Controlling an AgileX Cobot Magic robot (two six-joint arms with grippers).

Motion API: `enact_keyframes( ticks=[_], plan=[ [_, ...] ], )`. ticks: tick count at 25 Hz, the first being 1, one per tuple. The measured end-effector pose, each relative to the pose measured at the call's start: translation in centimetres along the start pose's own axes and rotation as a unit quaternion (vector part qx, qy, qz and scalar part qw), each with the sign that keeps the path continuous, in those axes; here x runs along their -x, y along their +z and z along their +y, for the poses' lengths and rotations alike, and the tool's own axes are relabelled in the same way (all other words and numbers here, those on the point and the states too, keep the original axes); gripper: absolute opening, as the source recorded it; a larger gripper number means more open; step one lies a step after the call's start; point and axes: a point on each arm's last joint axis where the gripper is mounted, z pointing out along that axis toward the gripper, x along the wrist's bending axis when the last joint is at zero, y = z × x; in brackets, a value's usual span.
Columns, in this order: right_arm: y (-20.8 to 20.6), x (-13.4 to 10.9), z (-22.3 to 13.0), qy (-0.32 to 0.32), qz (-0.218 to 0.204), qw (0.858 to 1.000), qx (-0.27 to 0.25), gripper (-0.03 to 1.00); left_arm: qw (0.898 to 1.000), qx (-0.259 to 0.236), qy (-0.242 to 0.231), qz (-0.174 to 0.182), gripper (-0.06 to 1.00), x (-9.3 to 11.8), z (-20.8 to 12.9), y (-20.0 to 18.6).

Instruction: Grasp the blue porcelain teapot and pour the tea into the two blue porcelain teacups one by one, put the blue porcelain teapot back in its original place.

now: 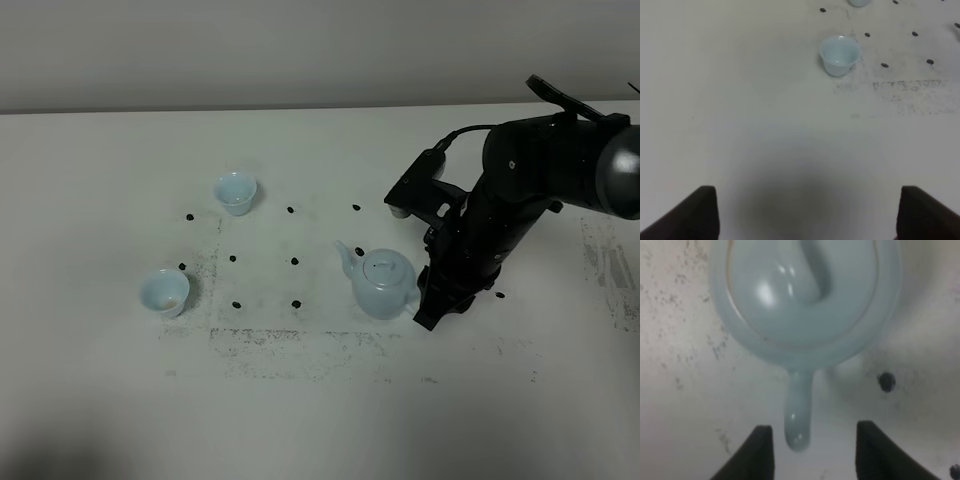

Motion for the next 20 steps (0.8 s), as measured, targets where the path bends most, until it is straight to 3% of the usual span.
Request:
enact_keyframes(
  ticks=[20],
  plan=[
    [1.6, -0.3, 1.6, -0.014, 0.004, 1.000, -0.001, 0.41, 1.000, 0.000, 0.000, 0.000, 0.73, 0.0, 0.0, 0.0]
  ],
)
